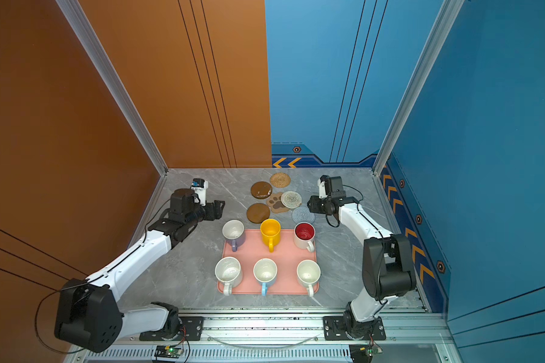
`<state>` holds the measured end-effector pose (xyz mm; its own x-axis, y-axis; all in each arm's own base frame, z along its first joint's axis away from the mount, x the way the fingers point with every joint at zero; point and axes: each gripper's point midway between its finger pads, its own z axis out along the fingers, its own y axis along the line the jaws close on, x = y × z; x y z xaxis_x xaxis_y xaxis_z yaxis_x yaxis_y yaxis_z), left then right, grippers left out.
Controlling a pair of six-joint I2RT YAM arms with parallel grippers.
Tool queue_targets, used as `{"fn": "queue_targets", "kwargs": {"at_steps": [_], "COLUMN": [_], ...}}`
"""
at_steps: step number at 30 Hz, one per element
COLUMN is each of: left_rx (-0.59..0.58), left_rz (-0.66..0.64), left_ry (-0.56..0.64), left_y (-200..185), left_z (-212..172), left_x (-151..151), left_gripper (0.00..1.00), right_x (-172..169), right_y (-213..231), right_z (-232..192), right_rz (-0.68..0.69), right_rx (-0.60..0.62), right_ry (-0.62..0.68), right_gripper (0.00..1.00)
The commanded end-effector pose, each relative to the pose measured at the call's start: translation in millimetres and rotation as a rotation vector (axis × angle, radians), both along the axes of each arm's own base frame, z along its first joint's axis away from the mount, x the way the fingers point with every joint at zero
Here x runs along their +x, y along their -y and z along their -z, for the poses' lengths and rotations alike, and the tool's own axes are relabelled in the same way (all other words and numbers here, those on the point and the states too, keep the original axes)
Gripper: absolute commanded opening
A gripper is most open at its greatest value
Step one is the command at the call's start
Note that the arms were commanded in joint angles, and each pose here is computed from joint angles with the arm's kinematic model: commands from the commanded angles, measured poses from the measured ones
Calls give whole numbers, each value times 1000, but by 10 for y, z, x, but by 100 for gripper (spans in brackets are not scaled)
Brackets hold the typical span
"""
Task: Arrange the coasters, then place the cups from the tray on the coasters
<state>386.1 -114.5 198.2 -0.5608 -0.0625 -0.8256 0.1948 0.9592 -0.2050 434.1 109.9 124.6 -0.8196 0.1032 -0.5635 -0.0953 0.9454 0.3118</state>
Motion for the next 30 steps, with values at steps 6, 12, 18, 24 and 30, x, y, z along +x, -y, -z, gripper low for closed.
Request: {"fn": "queue_targets", "kwargs": {"at_steps": [6,12,18,24,30], "left_rx": [-14,48,41,39,35], "left_rz": [51,37,48,49,51], "left_ry": [-71,-90,-92,-96,-105], "left_y": [143,78,113,136,153], "left_z": [-73,-80,-90,-93,-62], "left_x": [-167,-162,-142,-99,-98], "left_gripper": [82,82,82,81,81], "right_x": [-40,-19,15,6,-33], "right_y": [-420,-493,-422,-171,74], "right_z": [583,774,999,1210,1280], "right_rz": [-84,-86,-40,52,110], "right_rx": [57,37,22,-18,-22], "right_ry": [-299,-340,-399,-475,-515], "right_gripper": [22,12,1,0,0]}}
